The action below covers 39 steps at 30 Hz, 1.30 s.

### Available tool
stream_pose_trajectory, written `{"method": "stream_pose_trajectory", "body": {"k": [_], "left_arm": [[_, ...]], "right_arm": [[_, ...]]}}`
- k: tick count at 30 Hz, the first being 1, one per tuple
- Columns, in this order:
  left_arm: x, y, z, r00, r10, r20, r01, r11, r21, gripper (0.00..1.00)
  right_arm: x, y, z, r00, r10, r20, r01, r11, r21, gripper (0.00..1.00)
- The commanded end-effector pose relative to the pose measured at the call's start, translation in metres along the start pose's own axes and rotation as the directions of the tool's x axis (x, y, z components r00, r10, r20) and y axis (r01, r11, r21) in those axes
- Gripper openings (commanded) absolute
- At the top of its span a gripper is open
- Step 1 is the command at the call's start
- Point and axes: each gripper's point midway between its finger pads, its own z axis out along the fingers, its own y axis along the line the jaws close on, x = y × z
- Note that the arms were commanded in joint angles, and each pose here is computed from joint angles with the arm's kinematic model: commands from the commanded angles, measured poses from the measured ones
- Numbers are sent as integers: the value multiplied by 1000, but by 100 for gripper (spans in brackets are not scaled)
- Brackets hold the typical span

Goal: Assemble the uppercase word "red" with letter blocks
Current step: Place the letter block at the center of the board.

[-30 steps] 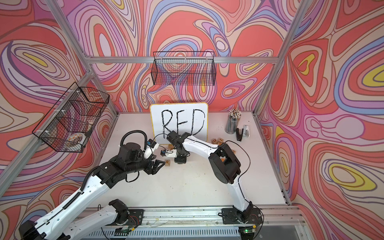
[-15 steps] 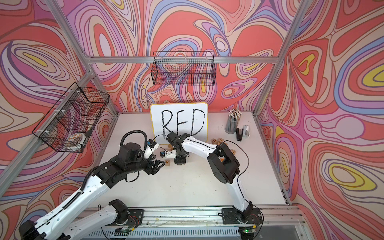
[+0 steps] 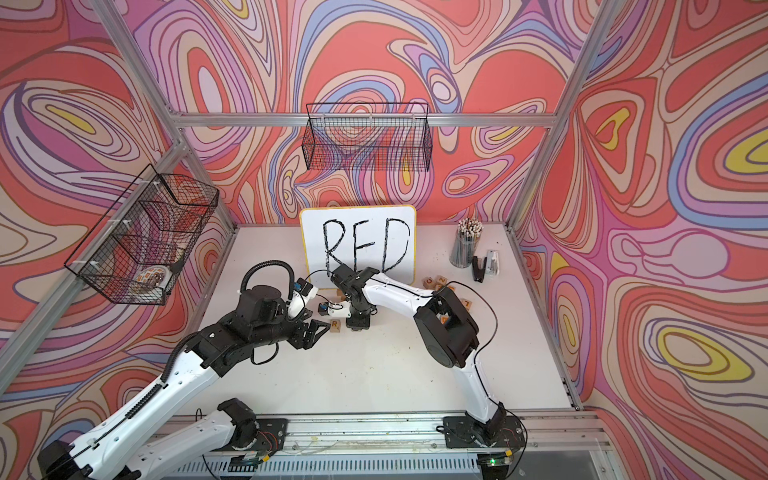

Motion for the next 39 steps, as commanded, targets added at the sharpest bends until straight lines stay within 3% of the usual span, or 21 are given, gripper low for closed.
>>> {"method": "stream_pose_trajectory", "body": {"k": [1,39], "left_arm": [[8,1,1,1000,-6,-23,6,1000,-6,74],[9,1,1,1000,-6,-26,6,1000,-9,75]], "right_arm": [[3,8,14,1000,-9,-14,8,999,-35,21],[10,2,20,999,-27,-35,28,1000,5,23]]}}
